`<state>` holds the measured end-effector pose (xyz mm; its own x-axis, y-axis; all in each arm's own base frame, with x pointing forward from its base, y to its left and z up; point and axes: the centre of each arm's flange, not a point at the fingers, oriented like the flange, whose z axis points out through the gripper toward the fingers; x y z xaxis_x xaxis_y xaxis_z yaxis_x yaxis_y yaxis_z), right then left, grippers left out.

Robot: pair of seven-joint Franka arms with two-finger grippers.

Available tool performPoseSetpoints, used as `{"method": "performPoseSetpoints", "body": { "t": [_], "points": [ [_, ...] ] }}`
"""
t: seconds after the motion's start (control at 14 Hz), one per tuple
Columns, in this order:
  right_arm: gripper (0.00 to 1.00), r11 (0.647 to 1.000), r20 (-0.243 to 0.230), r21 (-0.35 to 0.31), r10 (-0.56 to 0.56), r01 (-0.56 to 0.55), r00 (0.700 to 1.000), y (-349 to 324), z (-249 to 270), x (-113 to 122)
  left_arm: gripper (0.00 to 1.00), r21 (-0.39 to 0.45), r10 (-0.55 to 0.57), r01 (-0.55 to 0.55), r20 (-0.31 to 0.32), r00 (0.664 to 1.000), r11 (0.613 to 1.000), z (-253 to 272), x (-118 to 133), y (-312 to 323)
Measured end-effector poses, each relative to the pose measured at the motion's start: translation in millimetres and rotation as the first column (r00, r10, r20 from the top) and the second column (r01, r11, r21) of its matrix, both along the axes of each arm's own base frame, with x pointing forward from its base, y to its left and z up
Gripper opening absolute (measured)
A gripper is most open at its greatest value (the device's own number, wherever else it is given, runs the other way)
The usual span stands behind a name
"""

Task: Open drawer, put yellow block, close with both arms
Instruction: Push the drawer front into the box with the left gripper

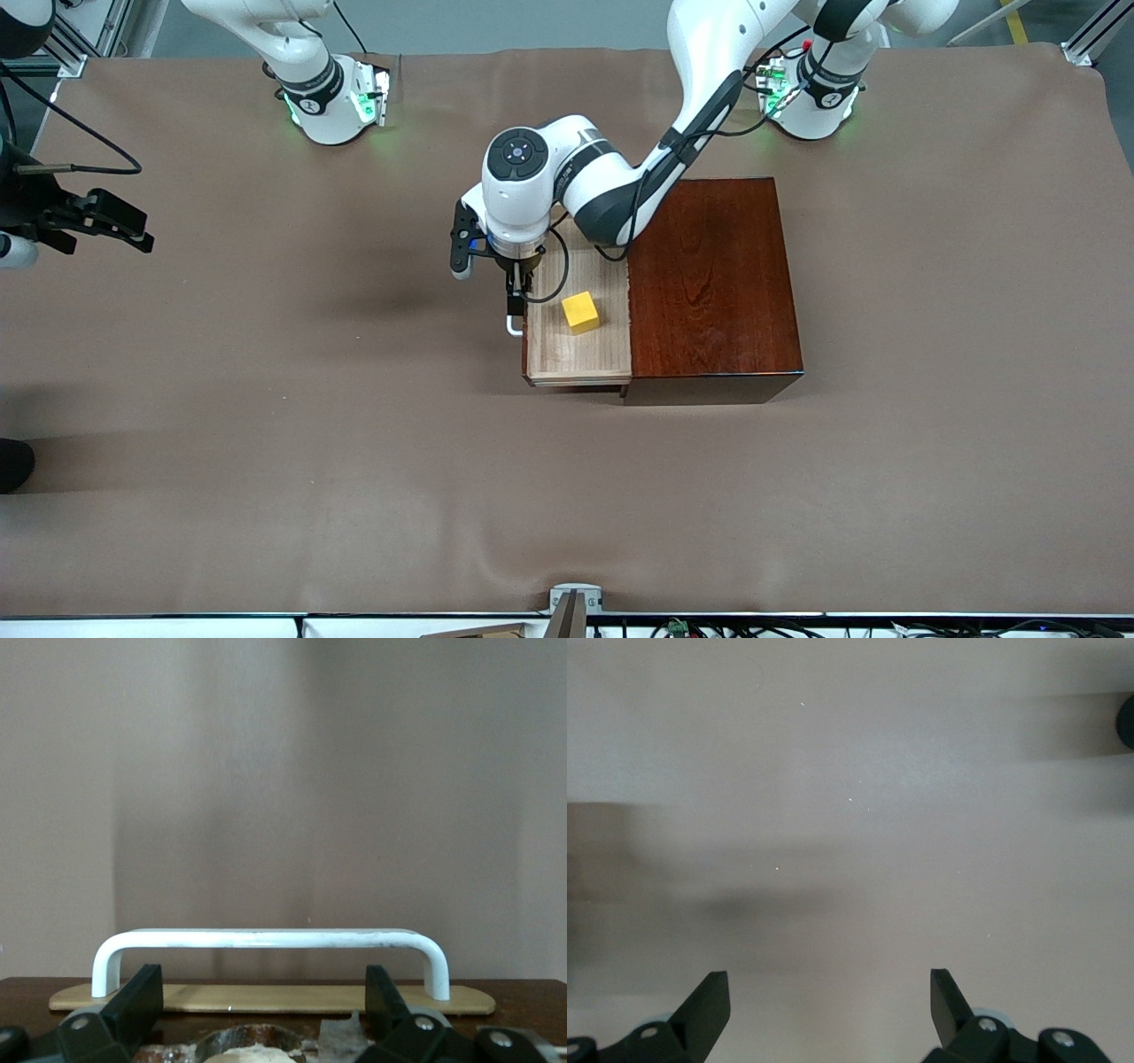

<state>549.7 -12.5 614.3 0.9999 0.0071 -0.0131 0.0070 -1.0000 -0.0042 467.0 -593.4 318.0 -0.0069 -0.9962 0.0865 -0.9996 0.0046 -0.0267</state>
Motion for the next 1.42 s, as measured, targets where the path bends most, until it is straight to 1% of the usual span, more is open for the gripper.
{"method": "performPoseSetpoints", "body": {
  "t": [0.21,0.43,0.64,0.78,1.07,1.42],
  "points": [
    [1.0,1.0,0.0,0.0,0.001,-0.001,1.0,0,0,0,1.0,0.076,0.021,-0.019,-0.026,0.999,0.997,2,8,14],
    [1.0,1.0,0.0,0.0,0.001,-0.001,1.0,1,0,0,1.0,0.168,0.022,-0.015,-0.04,0.999,0.986,2,9,28],
    [1.0,1.0,0.0,0.0,0.001,-0.001,1.0,1,0,0,1.0,0.267,0.026,-0.013,-0.044,0.999,0.964,4,13,45],
    [1.0,1.0,0.0,0.0,0.001,-0.001,1.0,1,0,0,1.0,0.323,0.028,-0.016,-0.034,0.999,0.946,8,17,56],
    [1.0,1.0,-0.001,0.0,0.001,-0.001,1.0,1,0,0,1.0,0.393,0.016,-0.007,-0.02,1.0,0.919,6,18,65],
    [1.0,1.0,-0.001,0.0,0.002,-0.002,1.0,1,-1,0,1.0,0.467,0.036,-0.013,-0.041,0.999,0.884,0,21,81]
  ]
}}
